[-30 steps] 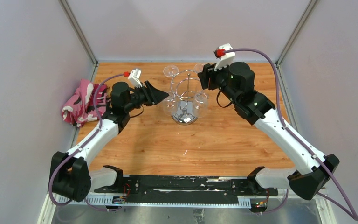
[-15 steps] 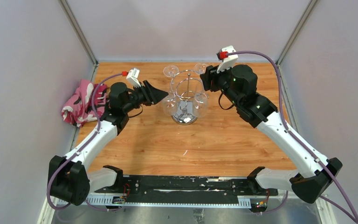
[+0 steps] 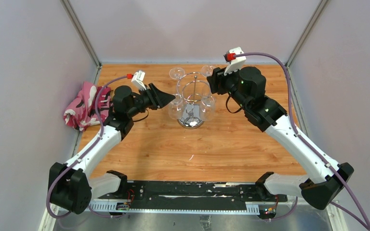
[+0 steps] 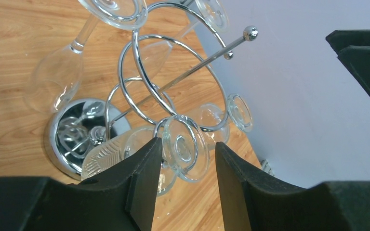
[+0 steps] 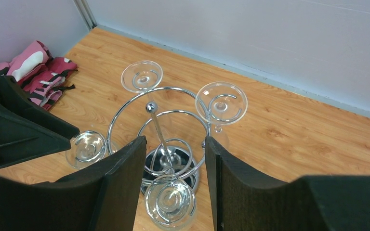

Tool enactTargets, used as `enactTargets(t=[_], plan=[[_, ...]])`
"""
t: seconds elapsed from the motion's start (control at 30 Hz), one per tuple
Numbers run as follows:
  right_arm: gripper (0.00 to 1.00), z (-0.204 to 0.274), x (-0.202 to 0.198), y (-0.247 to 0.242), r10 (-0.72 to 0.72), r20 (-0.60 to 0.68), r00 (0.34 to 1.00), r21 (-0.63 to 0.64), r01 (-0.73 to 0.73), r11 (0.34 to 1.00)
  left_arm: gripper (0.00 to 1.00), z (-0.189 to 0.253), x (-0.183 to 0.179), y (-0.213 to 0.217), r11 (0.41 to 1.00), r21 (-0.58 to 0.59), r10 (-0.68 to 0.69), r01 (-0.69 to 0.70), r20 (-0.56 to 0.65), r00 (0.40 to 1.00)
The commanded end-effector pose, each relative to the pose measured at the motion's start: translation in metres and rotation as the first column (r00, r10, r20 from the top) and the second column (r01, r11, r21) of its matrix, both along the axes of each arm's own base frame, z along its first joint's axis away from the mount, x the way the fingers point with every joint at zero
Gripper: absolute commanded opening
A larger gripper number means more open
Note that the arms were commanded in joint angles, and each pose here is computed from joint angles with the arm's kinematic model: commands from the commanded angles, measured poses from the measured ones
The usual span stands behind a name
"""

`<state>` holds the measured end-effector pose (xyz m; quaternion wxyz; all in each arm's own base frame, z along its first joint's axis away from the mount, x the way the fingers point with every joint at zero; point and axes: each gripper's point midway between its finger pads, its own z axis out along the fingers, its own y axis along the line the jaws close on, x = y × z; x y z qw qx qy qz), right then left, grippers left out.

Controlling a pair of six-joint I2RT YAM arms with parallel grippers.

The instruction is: Take the wine glass off the wine glass rack

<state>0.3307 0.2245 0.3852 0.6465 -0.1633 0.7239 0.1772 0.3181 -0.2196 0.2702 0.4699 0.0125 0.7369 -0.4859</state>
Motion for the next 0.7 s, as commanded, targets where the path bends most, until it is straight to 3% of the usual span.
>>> enactTargets(t=[0.0,0.17,0.67], plan=[[0.53,-0.002,0.003,-0.003,-0.016,-0.008,1.0,0.01,0.016,1.0,0.49,0.022,-0.014,-0.006,0.999,-0.038,-0.038,0.039,0.049,0.998],[0.52,-0.002,0.002,-0.001,-0.005,-0.013,1.0,0.017,0.005,1.0,0.49,0.032,-0.018,-0.003,0.999,-0.044,-0.026,0.03,0.081,0.996],[0.52,-0.006,0.003,0.002,0.008,-0.022,1.0,0.01,-0.008,1.0,0.45,0.0,-0.01,-0.005,1.0,-0.002,-0.019,0.019,0.023,1.0]])
